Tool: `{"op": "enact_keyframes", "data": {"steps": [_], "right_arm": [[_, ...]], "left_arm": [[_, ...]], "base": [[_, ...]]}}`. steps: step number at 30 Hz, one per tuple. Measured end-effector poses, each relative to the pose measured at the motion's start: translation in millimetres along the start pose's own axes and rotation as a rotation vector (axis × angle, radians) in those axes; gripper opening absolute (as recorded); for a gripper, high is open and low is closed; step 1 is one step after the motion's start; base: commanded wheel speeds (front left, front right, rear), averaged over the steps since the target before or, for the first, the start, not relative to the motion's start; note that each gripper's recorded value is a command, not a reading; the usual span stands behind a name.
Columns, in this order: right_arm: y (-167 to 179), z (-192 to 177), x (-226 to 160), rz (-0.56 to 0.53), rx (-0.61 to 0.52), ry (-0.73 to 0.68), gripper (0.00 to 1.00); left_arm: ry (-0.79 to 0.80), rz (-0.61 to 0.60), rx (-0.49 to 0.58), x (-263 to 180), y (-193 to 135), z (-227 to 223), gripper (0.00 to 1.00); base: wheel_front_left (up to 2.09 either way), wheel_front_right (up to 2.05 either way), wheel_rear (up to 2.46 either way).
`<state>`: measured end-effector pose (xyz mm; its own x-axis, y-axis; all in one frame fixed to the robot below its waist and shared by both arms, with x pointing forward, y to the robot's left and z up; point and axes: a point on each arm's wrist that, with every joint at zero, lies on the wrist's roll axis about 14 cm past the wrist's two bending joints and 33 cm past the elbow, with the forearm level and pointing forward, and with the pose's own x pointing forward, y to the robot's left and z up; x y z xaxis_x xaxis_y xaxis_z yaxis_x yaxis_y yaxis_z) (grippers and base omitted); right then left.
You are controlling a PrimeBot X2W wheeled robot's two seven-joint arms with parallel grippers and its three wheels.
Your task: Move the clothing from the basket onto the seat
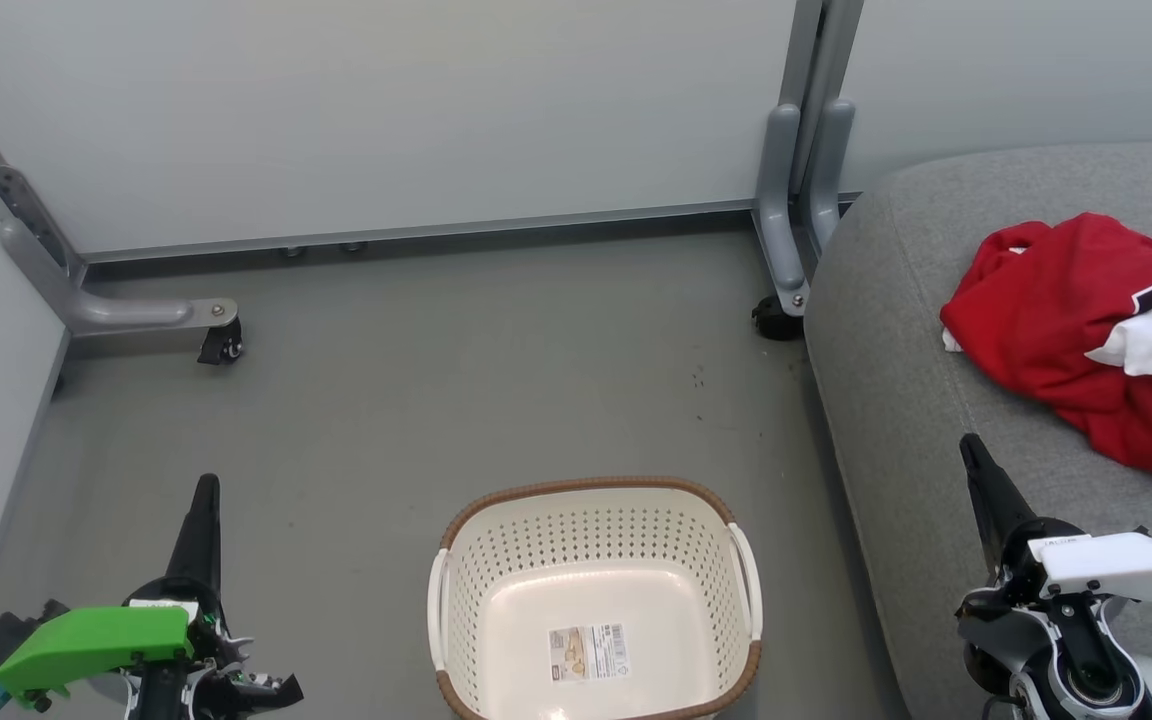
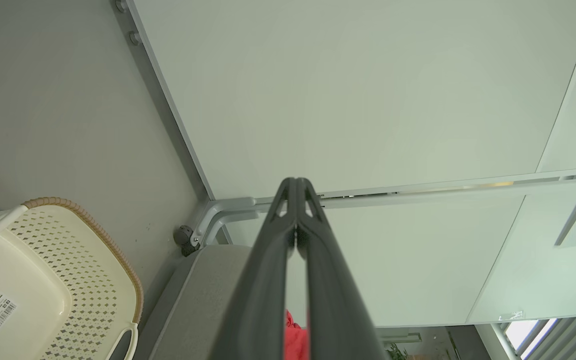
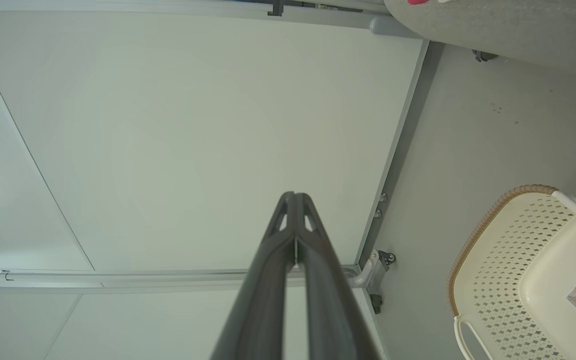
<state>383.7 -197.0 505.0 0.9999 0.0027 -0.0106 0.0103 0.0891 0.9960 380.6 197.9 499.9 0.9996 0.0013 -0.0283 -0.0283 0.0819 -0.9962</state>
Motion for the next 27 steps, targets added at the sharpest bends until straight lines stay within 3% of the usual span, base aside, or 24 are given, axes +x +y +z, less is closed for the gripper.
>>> {"op": "enact_keyframes", "data": {"steps": [12,27], "right_arm": [[0.2,2.8,4.3,0.004,0.09,-0.002,0.0],[0.6,3.5,4.6,0.005,0.093,-0.005,0.0]], "left_arm": [[0.001,-0.011,-0.082,5.8,-2.3,2.3,0.0],[0.0,-0.014,-0.084,6.5,-3.4,3.1,0.0]], "base": [[0.0,0.0,0.0],[0.0,0.0,0.0]]}}
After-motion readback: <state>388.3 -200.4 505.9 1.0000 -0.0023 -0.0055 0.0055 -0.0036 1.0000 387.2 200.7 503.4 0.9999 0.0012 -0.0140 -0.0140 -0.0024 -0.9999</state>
